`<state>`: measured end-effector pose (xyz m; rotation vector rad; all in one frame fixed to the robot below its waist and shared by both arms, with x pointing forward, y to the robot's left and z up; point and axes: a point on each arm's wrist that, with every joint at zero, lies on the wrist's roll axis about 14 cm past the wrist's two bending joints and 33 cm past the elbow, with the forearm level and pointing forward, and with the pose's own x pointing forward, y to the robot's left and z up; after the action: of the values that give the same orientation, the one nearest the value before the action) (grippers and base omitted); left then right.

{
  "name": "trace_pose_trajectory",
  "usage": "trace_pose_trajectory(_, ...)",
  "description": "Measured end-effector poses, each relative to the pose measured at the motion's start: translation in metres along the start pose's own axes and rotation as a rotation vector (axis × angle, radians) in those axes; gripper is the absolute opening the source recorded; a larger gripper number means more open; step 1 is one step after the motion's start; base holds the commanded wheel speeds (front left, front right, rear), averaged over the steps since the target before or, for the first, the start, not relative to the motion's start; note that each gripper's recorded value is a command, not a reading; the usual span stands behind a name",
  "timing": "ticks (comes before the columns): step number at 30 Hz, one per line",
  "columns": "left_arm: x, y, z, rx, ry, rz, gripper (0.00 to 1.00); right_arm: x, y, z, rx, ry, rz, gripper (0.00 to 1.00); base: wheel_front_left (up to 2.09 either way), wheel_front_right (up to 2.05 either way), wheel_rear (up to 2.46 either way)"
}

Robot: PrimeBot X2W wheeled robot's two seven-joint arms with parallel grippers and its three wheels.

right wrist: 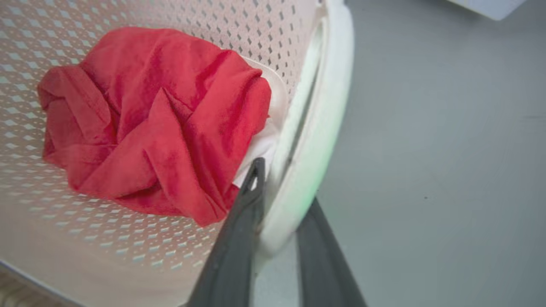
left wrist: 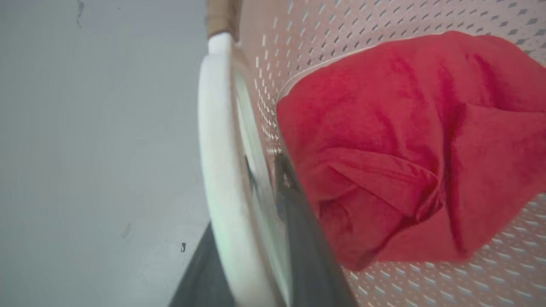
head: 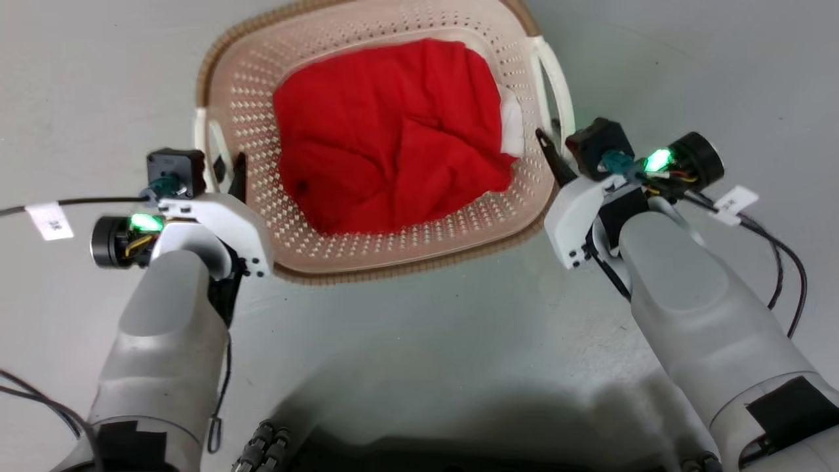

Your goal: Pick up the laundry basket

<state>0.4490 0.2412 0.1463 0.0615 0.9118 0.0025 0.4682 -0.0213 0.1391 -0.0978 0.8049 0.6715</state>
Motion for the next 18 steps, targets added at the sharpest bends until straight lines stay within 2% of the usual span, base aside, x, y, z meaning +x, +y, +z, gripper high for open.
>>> trace_pose_trajectory(9,-0.008,-0.01,0.002,-0.01,0.002,-0.02,0.0,-0.005,-0.001,0.007,-0.01,0.003,-0.005,0.0,0.0,0.0,0.0)
trace_pose_trajectory(18,-0.034,-0.02,0.012,-0.026,-0.013,-0.043,0.0,-0.034,0.002,0.015,-0.015,0.018,-0.027,0.0,0.0,0.0,0.0)
